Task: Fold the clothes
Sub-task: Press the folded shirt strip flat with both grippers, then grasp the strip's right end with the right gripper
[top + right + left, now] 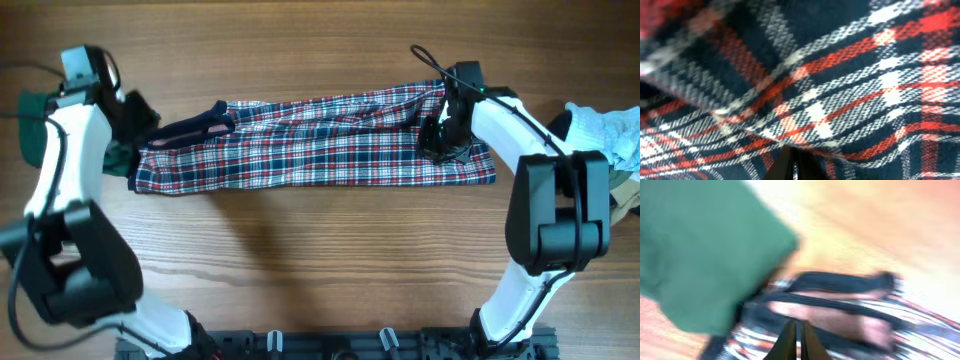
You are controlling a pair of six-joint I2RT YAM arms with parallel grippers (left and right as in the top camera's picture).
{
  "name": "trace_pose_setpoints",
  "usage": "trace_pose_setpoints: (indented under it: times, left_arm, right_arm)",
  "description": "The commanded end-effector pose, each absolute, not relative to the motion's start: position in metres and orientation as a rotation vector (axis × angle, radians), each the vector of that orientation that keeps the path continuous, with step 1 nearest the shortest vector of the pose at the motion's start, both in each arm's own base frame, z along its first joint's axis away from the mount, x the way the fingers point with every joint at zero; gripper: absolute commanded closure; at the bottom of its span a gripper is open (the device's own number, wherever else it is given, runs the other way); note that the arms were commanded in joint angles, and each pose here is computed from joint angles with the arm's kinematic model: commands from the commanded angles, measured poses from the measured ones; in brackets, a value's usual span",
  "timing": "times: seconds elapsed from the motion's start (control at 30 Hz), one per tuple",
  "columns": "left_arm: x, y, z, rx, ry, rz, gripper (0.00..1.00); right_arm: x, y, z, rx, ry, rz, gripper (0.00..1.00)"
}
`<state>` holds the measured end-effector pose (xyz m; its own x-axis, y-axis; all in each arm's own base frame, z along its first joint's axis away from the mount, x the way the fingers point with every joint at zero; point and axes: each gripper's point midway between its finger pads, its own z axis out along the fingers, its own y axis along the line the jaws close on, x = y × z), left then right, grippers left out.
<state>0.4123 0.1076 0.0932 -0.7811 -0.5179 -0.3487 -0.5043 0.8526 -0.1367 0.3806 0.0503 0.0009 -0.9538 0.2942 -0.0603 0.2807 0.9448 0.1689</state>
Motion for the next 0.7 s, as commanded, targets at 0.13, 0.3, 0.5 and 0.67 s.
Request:
trace_pose_setpoints:
  times: [0.13, 0.3, 0.5, 0.67]
  left_arm:
    - [0.414, -0.059, 0.110, -0.186, 2.779, -0.227, 0.92]
    - [0.408, -0.067, 0.028, -0.143, 2.960, -0.081, 0.94]
    - [0.416, -0.067, -0.015, -0.198, 2.992, -0.075, 0.96]
    - [0.415, -0.053, -0.015, -0.257, 2.998, -0.068, 0.96]
  right_arm:
    - [0.408, 0.039, 0.118, 0.444, 2.664, 0.317, 0.89]
    - [0.461, 0.059, 0.125, 0.275, 2.488, 0.466, 0.82]
    - [0.480, 0.075, 0.043, 0.412, 2.570, 0.617, 0.91]
    - [0.474, 0.001, -0.028, 0.641, 2.641, 0.305, 0.96]
